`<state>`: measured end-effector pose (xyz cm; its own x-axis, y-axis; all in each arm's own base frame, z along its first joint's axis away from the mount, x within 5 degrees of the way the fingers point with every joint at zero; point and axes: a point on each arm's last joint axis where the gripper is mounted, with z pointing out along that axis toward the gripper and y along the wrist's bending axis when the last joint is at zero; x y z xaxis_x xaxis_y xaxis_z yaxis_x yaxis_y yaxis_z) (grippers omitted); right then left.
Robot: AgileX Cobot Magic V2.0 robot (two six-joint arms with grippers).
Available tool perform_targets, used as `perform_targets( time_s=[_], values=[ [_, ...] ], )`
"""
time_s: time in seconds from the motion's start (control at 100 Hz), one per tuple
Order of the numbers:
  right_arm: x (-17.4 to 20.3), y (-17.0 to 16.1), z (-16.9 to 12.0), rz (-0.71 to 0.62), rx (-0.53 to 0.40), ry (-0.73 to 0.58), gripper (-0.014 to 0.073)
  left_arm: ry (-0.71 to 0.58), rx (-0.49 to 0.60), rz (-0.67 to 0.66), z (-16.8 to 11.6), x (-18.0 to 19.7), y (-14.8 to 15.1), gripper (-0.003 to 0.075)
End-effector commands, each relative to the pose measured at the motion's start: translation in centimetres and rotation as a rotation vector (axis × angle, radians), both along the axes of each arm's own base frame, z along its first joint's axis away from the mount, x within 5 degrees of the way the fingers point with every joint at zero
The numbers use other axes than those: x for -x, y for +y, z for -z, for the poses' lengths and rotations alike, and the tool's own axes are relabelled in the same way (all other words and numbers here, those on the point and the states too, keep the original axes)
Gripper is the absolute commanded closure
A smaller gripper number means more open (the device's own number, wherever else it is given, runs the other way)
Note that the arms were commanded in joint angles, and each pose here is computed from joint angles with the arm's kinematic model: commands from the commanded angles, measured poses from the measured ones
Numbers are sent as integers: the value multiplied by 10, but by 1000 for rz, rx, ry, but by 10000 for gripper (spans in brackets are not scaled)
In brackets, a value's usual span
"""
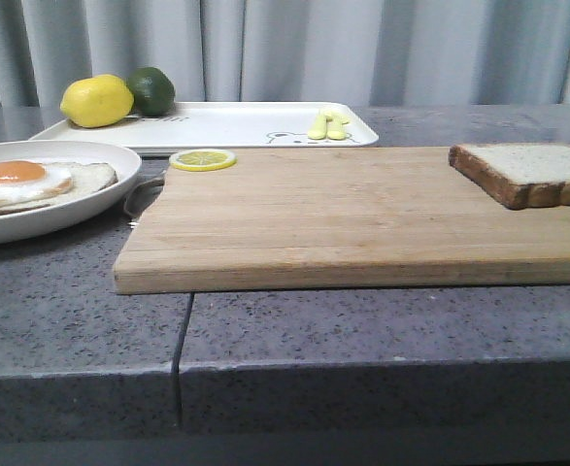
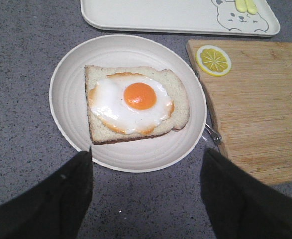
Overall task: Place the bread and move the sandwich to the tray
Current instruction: 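Grasp the bread slice with the right gripper and lift it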
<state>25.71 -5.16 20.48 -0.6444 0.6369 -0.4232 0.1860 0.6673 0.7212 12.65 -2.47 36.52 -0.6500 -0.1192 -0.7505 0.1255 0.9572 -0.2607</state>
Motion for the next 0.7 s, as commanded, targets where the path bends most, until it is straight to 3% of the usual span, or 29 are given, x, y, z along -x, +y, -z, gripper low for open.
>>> perform_targets(
  time_s=[0.0, 0.41, 0.69],
  values=[
    [-4, 0, -11, -24, -28, -58, 158, -84, 29, -11, -15, -2, -1, 281],
    [-6, 1, -4, -47, -61, -38, 176, -84, 29, -11, -15, -2, -1, 281],
    [-7, -1, -3, -29, -43, -31, 455, -84, 29, -11, -15, -2, -1, 281]
  ],
)
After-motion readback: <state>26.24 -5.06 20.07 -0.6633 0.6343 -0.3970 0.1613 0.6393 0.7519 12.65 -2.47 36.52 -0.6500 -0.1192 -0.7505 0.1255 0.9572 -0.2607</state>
